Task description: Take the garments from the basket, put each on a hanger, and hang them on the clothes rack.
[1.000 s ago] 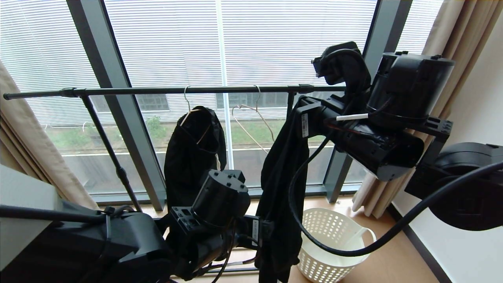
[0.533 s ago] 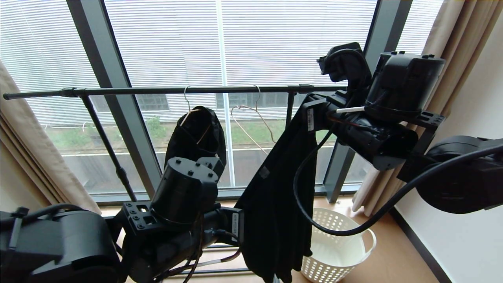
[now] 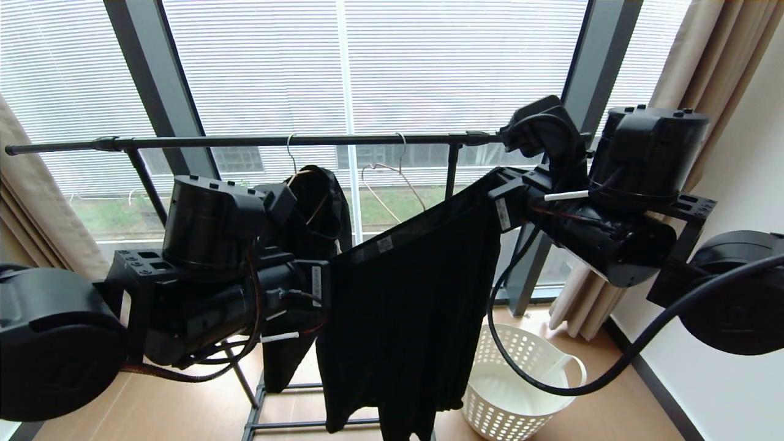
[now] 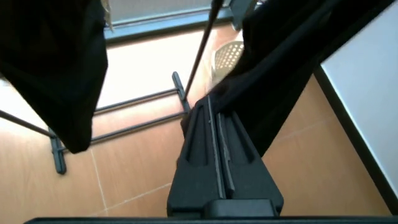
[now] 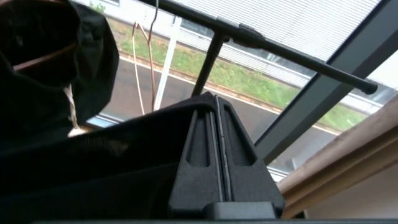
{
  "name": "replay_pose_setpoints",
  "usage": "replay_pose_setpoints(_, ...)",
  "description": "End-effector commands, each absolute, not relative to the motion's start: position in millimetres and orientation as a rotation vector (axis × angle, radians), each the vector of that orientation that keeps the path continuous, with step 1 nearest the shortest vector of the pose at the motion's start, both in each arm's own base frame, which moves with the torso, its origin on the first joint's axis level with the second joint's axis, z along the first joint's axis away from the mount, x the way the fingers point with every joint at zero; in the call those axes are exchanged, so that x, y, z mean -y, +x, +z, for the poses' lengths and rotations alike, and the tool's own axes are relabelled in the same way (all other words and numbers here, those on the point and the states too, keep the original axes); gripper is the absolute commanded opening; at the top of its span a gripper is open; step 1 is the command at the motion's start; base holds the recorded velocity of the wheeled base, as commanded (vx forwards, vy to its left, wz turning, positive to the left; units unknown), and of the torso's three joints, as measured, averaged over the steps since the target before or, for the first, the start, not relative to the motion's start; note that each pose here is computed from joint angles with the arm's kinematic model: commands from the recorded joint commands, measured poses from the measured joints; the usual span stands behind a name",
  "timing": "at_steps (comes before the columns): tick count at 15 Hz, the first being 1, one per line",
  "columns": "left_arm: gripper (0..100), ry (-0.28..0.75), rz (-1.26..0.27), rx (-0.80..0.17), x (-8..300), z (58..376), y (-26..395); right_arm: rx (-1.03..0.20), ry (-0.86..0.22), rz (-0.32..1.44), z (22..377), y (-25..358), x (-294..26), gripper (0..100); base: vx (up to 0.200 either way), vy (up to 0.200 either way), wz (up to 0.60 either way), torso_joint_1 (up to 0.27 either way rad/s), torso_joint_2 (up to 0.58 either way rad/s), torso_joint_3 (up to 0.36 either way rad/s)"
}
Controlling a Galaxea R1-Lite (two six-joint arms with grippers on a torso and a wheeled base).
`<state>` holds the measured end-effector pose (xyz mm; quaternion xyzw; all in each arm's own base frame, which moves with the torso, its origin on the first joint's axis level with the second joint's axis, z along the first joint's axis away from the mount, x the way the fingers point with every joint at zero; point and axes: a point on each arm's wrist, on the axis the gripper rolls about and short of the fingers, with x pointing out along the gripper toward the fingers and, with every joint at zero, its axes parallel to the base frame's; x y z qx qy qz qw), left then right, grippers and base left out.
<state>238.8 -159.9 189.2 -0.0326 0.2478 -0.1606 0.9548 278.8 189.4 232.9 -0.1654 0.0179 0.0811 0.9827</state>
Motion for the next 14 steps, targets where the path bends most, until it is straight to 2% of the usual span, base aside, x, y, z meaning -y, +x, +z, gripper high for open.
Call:
replay_pose_setpoints(1, 0, -0.084, -0.293, -0.476, 157.1, 205.3, 255.8, -0.040, -0.379, 0.193, 232.2, 262.3, -181.1, 0, 0.000, 0.000, 0.00, 0.000, 0.00, 0.000)
replay_pose_setpoints(3, 0, -0.089, -0.279, -0.471, 159.1, 214.1, 268.7, -0.041, -0.418, 0.243, 228.7, 252.6, -180.1, 0, 0.000, 0.000, 0.00, 0.000, 0.00, 0.000)
replay_pose_setpoints(8, 0, 0.015, -0.322, -0.461, 168.4, 222.6, 285.0, -0.085, -0.464, 0.332, 216.1, 240.2, -192.1, 0, 0.000, 0.000, 0.00, 0.000, 0.00, 0.000)
replay_pose_setpoints(14, 0, 0.027, -0.328, -0.449, 166.5, 226.3, 281.7, -0.099, -0.472, 0.310, 216.4, 246.3, -196.0, 0, 0.000, 0.000, 0.00, 0.000, 0.00, 0.000)
